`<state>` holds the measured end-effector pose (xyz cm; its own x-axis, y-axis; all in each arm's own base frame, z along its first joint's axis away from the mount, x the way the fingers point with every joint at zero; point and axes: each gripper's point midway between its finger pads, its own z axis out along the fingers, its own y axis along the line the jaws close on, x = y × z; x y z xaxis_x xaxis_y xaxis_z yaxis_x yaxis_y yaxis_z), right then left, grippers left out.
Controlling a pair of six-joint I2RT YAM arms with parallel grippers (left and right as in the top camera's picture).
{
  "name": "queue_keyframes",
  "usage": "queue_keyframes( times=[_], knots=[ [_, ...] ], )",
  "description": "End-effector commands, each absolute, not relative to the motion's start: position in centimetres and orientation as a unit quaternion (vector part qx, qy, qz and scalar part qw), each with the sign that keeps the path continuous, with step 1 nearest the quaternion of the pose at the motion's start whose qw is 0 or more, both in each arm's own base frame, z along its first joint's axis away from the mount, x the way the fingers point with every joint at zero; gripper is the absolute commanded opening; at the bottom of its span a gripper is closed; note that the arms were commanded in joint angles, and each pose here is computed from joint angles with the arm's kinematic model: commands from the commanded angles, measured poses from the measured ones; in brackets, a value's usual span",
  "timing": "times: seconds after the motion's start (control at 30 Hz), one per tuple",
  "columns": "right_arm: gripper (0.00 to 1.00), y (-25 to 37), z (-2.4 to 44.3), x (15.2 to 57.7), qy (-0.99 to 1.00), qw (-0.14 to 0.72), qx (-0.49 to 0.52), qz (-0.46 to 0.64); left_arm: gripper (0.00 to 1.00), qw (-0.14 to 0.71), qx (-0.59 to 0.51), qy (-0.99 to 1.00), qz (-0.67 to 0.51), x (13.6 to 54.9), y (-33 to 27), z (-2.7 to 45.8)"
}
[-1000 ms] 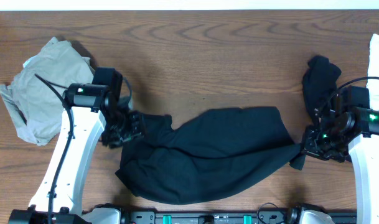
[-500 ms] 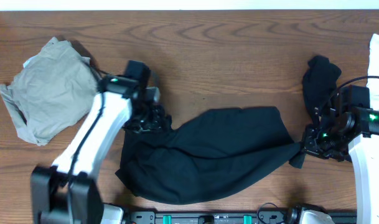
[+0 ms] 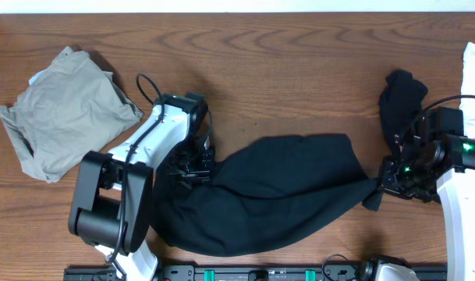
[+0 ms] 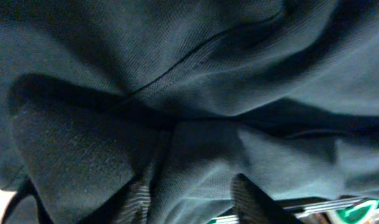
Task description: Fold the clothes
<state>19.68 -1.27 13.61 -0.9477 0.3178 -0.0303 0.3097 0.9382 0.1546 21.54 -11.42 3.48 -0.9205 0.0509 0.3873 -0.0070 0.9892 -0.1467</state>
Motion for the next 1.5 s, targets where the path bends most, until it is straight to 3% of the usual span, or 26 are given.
queue_keyframes(
  times=[0.0, 0.3, 0.4, 0.57, 0.73, 0.87, 0.93, 1.03, 1.17, 1.47],
  knots=[
    [0.01, -1.3, 13.8, 19.8, 0.982, 0.033, 0.170, 0.078, 0.33, 0.208, -0.019, -0.976, 0.065, 21.1, -11.1, 3.2],
    [0.01, -1.3, 13.8, 19.8, 0.982, 0.033, 0.170, 0.078, 0.18, 0.222, -0.017, -0.973, 0.064, 20.4, -11.0, 3.5],
    [0.01, -1.3, 13.8, 19.9, 0.982, 0.034, 0.170, 0.078, 0.06, 0.224, -0.016, -0.972, 0.064, 20.4, -11.0, 3.5],
    [0.01, -1.2, 14.0, 21.0, 0.979, 0.055, 0.173, 0.087, 0.06, 0.181, -0.024, -0.980, 0.076, 22.3, -11.6, 4.8],
    [0.01, -1.1, 16.0, 27.7, 0.961, 0.196, 0.153, 0.125, 0.06, -0.029, -0.048, -0.995, 0.086, 32.3, -12.8, 11.2],
    [0.01, -1.4, 21.1, 34.8, 0.906, 0.359, 0.150, 0.166, 0.06, -0.253, -0.034, -0.963, 0.090, 42.2, -12.6, 22.4],
    [0.01, -1.4, 24.9, 37.8, 0.865, 0.444, 0.139, 0.187, 0.06, -0.349, -0.024, -0.930, 0.108, 45.2, -12.2, 29.1],
    [0.01, -1.9, 29.4, 39.8, 0.825, 0.519, 0.124, 0.188, 0.06, -0.437, -0.010, -0.891, 0.120, 45.8, -10.6, 37.9],
    [0.01, -2.7, 29.4, 39.1, 0.842, 0.501, 0.127, 0.154, 0.06, -0.388, -0.001, -0.915, 0.109, 41.5, -8.9, 38.6],
    [0.01, -3.2, 18.4, 28.8, 0.951, 0.222, 0.199, 0.081, 0.06, -0.027, -0.048, -0.991, 0.118, 29.3, -12.9, 26.3]
  ],
)
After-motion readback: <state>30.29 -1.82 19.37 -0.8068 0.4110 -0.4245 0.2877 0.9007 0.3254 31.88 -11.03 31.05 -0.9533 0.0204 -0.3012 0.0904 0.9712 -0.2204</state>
